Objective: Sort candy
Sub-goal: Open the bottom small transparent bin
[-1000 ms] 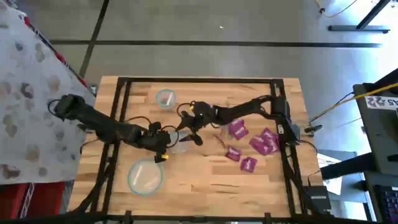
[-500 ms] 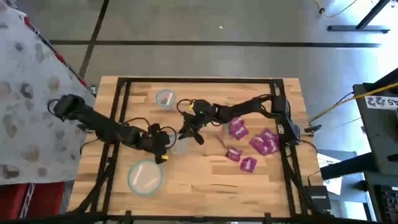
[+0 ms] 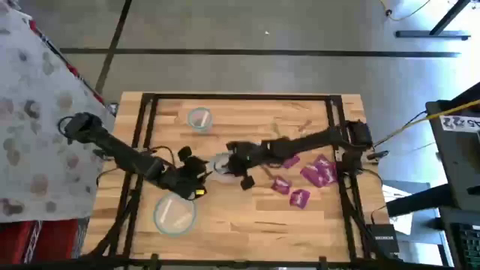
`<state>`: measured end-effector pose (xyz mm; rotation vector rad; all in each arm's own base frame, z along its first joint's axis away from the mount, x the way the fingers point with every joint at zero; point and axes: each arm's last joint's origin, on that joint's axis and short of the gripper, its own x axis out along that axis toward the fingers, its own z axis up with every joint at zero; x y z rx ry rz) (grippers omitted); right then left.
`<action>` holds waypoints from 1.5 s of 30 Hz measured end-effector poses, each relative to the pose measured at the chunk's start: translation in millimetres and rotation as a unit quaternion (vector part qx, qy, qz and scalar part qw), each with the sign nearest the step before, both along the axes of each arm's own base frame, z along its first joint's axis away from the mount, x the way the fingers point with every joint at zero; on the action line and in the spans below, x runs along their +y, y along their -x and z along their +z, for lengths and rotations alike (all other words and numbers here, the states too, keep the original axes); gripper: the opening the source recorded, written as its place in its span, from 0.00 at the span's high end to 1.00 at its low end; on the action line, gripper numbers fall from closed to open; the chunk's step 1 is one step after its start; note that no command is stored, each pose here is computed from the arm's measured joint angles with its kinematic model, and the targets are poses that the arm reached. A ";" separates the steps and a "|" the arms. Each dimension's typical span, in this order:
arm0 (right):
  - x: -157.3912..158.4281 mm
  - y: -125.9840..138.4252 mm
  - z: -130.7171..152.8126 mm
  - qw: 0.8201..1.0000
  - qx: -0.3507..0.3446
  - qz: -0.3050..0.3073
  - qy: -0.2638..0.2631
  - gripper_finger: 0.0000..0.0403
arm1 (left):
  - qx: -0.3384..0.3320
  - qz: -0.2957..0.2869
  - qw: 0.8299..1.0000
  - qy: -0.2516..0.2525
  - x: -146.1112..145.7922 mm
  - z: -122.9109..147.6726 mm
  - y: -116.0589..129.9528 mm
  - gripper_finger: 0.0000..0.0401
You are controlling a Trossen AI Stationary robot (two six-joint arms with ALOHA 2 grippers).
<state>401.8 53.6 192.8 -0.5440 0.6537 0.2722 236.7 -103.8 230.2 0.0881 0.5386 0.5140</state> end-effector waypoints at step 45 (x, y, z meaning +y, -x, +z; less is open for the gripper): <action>105.2 112.6 -58.9 0.971 0.065 -0.112 -0.200 0.42 | -0.057 -0.179 0.982 0.024 -11.3 -7.5 -75.8 0.66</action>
